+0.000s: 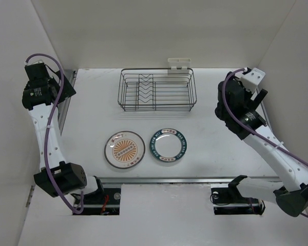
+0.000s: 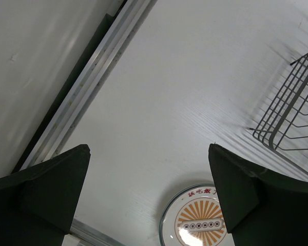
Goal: Unload the plates from the dish rack
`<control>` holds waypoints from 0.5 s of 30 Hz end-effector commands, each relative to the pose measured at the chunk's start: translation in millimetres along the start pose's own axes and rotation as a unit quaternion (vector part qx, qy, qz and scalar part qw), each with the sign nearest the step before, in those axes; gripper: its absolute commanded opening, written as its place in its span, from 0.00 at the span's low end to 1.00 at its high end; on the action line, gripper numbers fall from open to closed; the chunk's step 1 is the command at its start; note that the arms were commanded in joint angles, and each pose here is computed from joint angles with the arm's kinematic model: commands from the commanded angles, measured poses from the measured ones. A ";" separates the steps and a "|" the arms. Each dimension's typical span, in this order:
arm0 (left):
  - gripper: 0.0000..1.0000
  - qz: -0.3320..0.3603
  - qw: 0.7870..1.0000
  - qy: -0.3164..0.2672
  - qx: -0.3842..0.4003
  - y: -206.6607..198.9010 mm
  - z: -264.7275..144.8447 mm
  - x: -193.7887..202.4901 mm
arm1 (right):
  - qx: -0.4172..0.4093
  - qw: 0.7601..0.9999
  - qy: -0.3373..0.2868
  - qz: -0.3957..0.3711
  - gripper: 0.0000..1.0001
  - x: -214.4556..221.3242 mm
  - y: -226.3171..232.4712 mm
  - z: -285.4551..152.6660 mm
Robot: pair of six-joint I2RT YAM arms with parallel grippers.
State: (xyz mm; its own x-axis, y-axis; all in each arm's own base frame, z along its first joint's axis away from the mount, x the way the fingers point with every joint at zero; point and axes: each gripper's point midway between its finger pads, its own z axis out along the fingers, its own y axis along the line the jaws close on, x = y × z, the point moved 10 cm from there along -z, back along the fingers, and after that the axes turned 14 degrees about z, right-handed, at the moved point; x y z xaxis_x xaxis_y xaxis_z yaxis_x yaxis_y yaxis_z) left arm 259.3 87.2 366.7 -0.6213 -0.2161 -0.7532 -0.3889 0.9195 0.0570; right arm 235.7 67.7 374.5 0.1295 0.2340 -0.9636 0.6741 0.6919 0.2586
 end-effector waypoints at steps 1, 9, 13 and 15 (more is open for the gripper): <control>1.00 -0.009 1.000 -0.020 0.000 -0.3 -3.8 -4.3 | 0.010 1.000 -0.004 -0.003 1.00 0.6 -1.0 0.1; 1.00 -0.013 1.000 -0.020 0.000 -0.6 -3.8 -4.4 | -0.004 1.000 0.005 0.002 1.00 2.0 1.4 -0.3; 1.00 -0.018 1.000 -0.020 0.000 -1.0 -3.8 -4.5 | -0.013 1.000 0.009 0.011 1.00 2.2 3.9 -0.5; 1.00 -0.018 1.000 -0.015 0.005 -1.7 -4.2 -3.1 | -0.018 1.000 0.012 0.011 1.00 2.6 4.6 -0.6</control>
State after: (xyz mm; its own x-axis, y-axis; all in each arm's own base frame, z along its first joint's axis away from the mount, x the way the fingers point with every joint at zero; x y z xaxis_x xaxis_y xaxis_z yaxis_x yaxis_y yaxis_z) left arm 259.8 86.5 366.7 -0.6160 -0.2292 -0.7537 -0.3951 0.9176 0.0439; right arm 238.9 70.7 370.7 0.1134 0.2408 -0.9639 0.6627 0.7045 0.2540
